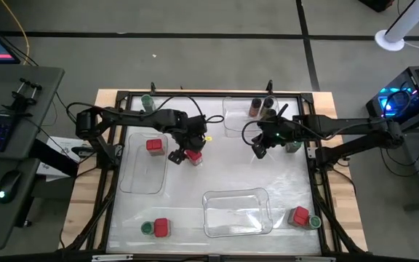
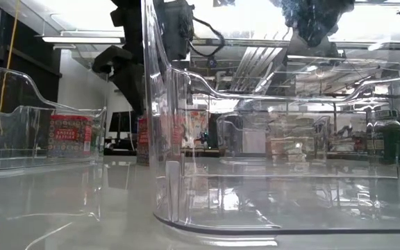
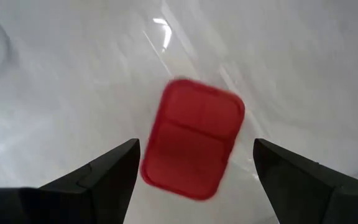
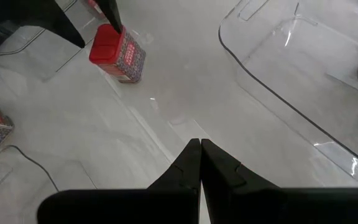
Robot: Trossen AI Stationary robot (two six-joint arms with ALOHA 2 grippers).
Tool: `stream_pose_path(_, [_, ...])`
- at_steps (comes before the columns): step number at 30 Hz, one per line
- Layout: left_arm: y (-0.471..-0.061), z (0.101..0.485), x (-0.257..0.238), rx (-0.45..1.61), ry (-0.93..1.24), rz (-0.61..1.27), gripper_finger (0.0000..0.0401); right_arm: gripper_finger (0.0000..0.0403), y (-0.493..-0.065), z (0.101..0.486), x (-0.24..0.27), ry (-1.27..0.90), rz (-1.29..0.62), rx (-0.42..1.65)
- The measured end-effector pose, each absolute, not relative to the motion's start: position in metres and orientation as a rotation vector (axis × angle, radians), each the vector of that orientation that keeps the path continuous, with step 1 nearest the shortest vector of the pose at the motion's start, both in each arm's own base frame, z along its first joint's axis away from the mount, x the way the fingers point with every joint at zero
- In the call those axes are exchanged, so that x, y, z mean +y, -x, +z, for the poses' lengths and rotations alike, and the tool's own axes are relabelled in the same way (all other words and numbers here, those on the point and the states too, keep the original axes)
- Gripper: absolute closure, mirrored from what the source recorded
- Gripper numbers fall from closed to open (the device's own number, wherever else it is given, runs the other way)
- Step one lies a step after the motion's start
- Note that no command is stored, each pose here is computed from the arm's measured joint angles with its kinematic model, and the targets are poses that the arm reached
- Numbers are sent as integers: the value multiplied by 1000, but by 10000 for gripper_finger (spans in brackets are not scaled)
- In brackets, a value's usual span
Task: Sort spices by type
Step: Put the red seasoning can into the middle left transparent bin
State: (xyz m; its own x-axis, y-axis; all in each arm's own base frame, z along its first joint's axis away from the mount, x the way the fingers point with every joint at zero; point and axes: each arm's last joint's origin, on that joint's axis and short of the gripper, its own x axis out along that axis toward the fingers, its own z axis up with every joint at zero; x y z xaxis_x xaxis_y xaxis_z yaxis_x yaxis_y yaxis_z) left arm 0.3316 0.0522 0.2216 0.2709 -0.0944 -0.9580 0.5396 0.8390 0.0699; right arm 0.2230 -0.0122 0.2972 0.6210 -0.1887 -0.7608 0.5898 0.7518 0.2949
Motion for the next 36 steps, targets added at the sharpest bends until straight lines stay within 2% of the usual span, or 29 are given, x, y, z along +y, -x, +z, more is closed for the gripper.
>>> stream_pose_path(6, [-336,223,53,1178,-487,-450,101,402,-224,298,-12,-569,-475,768])
stream_pose_path(17, [-329,217,52,1226,-501,-518,101,402,-224,298,-12,-568,-473,764])
stream_pose_path(24, [-335,219,53,1171,-526,-489,101,402,-224,298,-12,-566,-477,763])
stream_pose_path(36, [-337,202,53,1245,-515,-543,101,402,-224,298,-12,-571,-481,760])
